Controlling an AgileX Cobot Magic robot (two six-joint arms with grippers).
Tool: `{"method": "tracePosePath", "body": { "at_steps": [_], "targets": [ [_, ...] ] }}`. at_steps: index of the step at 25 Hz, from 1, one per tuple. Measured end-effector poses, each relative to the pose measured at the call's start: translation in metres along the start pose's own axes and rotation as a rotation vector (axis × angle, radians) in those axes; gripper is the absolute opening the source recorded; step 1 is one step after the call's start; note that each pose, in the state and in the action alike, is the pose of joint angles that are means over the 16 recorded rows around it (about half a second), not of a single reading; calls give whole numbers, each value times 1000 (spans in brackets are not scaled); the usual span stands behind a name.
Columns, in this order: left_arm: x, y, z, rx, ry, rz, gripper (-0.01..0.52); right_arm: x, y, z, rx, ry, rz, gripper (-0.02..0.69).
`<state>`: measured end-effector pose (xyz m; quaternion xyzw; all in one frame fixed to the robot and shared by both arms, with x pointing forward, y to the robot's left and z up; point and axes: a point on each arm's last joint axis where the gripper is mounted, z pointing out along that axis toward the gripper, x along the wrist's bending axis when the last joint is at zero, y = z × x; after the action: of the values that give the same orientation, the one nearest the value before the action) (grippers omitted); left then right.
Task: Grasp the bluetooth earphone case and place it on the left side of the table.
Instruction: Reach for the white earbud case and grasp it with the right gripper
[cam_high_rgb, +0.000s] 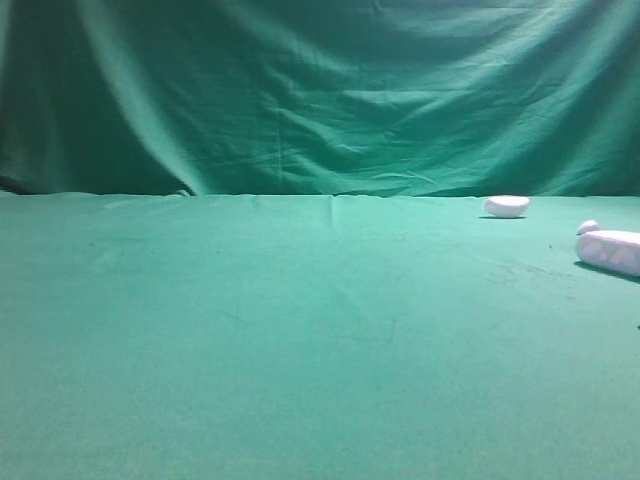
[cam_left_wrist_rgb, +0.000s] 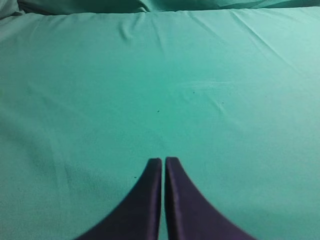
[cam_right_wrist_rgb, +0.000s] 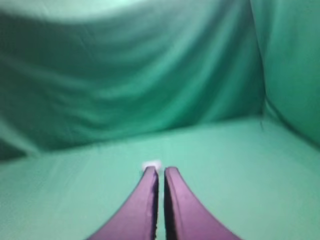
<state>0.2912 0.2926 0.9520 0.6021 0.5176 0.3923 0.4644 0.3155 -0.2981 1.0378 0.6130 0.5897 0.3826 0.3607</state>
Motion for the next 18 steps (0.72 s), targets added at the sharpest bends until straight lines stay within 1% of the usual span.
{"method": "tracePosePath", "body": {
  "at_steps": [5, 9, 11, 13, 18],
  "targets": [
    [0, 0, 0, 0, 0, 0, 0, 8, 14, 15, 196, 49, -109, 12],
    [0, 0, 0, 0, 0, 0, 0, 17, 25, 31, 322, 102, -187, 67],
    [0, 0, 0, 0, 0, 0, 0, 23, 32, 40, 378, 128, -224, 118],
    [0, 0, 0, 0, 0, 0, 0, 28, 38, 51, 432, 149, -254, 184],
    [0, 0, 0, 0, 0, 0, 0, 41, 51, 87, 551, 173, -288, 382]
  ]
}}
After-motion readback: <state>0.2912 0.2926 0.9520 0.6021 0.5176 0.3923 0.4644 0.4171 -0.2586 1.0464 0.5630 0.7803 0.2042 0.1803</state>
